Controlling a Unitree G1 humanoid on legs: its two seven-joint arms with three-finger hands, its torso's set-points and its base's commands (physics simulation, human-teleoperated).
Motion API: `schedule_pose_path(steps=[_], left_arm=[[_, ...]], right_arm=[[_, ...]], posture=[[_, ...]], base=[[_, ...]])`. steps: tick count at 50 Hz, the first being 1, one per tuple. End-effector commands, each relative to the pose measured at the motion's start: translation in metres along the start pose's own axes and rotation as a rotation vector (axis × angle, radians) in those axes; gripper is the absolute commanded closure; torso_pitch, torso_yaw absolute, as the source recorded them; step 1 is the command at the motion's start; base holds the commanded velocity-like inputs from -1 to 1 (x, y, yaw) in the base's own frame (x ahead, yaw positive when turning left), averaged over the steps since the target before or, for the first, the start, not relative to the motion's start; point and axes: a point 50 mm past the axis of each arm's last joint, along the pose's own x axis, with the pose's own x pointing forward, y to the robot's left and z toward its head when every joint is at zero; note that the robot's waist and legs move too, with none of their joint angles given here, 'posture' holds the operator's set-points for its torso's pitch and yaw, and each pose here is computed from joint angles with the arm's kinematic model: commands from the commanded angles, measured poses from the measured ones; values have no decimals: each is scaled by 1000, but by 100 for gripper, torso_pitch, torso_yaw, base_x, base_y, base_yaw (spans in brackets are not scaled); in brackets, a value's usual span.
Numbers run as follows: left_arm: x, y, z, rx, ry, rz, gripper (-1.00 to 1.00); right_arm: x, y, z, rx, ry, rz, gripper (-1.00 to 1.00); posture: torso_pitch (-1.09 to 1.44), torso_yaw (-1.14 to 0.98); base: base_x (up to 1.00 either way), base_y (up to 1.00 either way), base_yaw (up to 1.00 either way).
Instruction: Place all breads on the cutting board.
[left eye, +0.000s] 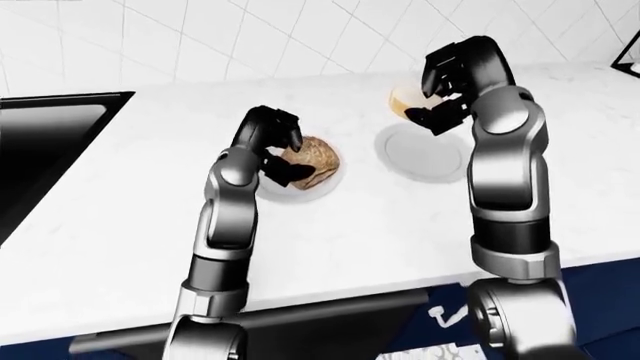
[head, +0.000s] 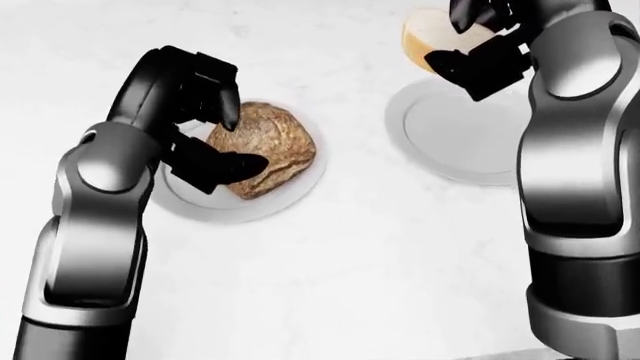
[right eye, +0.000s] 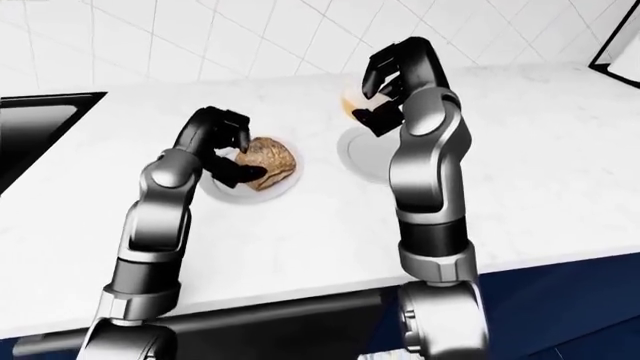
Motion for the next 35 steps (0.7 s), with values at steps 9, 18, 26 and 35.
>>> schedule_pose_path(steps=[9,18,26,35], left_arm=[[-9,38,48,-138,-66,52,100],[-31,80,76,-289,-115,131,100],[-50,108,80,-392,-140,220,100],[-63,125,80,-491,-156,300,100]], right_arm=[[-9,-19,25,146,-48,-44,100],[-19,-32,42,362,-14,-2,100],[-34,-42,52,496,17,55,100],[-50,-54,63,476,28,57,100]], posture=[[0,0],[0,0],[0,0],[0,0]], base=[[0,0,0],[0,0,0],[0,0,0],[0,0,0]])
